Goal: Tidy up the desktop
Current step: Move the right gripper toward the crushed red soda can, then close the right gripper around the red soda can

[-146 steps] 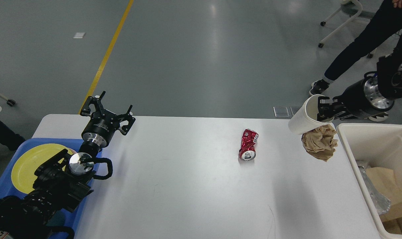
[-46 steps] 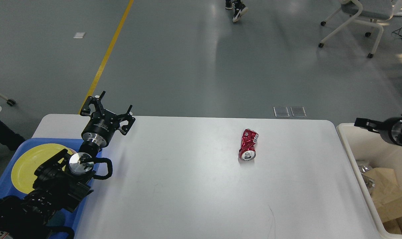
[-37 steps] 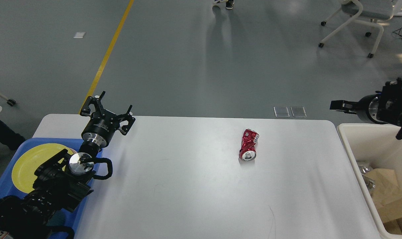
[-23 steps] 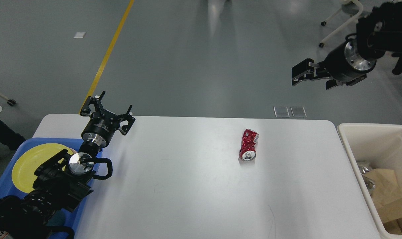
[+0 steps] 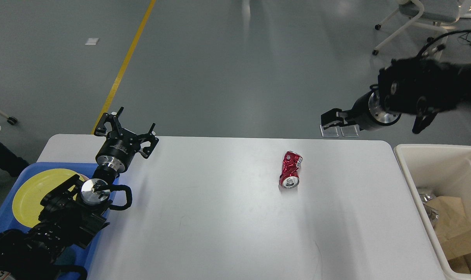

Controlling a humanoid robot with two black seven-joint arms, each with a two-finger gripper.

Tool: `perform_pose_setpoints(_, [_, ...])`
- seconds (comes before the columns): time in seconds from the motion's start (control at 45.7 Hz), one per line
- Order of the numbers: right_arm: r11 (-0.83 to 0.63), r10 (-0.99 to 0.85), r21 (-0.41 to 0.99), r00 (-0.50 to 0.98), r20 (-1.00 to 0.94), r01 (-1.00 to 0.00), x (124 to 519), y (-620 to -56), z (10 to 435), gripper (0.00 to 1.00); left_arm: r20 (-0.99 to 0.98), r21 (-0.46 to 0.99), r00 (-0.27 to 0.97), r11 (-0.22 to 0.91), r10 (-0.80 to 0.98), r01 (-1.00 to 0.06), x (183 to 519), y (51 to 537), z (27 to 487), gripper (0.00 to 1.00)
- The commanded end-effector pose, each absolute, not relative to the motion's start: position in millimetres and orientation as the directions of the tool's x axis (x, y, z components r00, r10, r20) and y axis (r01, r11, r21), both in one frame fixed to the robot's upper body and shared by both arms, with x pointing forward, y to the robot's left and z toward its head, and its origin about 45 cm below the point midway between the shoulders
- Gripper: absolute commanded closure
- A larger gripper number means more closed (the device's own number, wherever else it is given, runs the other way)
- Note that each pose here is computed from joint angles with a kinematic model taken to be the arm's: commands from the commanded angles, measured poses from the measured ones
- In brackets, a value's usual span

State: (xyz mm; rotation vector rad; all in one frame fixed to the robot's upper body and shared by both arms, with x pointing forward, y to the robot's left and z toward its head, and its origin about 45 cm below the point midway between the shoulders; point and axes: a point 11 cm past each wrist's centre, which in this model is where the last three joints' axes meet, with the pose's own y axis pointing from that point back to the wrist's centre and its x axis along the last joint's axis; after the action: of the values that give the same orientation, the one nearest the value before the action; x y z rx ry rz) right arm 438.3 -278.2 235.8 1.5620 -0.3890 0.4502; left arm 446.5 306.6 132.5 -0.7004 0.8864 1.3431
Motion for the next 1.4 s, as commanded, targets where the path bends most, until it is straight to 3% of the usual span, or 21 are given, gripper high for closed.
perform_pose_setpoints(0.0, [-0.056, 0.026, 0.856, 0.856, 0.516, -0.514, 430, -275, 185, 0.0, -0.858, 0.065, 0.005, 0.119, 0.514, -0.991, 447, 307, 132, 0.04])
perform_pose_setpoints(0.35, [-0.152, -0.08, 0.814, 0.828, 0.555, -0.56, 427, -244, 115, 0.0, -0.858, 0.065, 0.005, 0.119, 0.514, -0.991, 447, 307, 132, 0.04])
perform_pose_setpoints(0.898, [-0.212, -0.213, 0.779, 0.806, 0.553, -0.59, 403, -217, 66, 0.0, -0.858, 0.065, 0.005, 0.119, 0.514, -0.991, 447, 307, 132, 0.04])
perform_pose_setpoints(1.379, [-0.203, -0.24, 0.753, 0.777, 0.581, -0.626, 401, -213, 54, 0.0, -0.858, 0.065, 0.006, 0.12, 0.513, -0.991, 446, 306, 132, 0.04])
